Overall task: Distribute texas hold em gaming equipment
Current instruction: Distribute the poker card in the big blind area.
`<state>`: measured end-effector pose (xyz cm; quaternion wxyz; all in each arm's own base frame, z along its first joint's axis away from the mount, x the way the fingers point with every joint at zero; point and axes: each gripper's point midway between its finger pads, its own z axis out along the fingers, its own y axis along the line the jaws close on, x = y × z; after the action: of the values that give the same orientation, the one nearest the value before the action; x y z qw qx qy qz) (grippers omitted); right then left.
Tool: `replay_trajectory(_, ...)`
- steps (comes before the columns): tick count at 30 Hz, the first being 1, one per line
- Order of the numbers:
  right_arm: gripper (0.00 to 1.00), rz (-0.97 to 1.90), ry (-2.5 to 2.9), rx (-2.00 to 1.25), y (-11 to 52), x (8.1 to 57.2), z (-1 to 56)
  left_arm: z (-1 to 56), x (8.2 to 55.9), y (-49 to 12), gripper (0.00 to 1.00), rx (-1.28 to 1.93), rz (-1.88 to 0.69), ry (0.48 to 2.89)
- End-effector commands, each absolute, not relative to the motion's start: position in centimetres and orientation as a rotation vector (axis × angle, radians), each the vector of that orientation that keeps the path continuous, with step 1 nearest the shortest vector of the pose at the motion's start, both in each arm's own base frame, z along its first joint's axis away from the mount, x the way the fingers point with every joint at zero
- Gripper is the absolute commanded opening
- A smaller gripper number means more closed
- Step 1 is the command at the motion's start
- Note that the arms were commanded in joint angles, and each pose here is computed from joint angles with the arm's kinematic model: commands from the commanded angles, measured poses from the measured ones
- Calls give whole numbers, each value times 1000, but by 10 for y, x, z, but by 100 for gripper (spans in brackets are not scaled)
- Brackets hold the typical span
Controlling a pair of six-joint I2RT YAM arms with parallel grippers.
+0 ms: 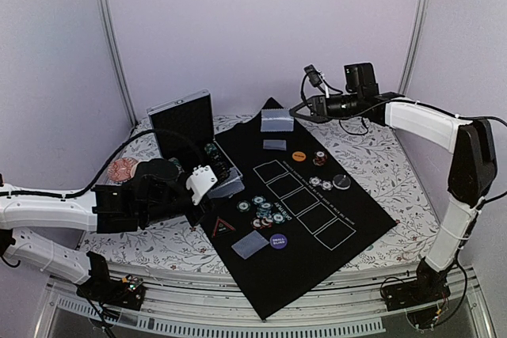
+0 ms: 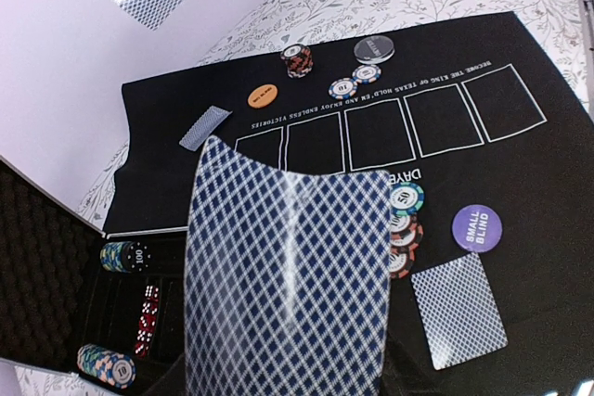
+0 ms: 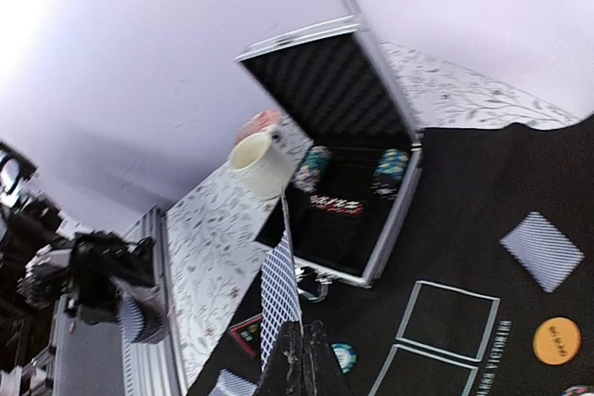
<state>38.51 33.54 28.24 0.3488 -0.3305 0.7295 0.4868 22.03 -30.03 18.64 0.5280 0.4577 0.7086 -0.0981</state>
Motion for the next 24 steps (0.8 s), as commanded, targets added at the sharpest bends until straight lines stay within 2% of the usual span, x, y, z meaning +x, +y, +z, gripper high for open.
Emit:
replay_trajectory(1,2,1143,2002,-589,301,479,238,201,220,-305,42,1062,-259,1665)
replay_trajectory(7,2,1098,2129,-538,302,557,160,199,220,-302,42,1061,-251,1674)
replay_trajectory(11,2,1136,2173,-511,310,585,112,197,223,-302,42,1063,-240,1677)
replay_trajectory(24,1,1142,2180,-421,312,608,61,193,226,-308,42,1085,-227,1683)
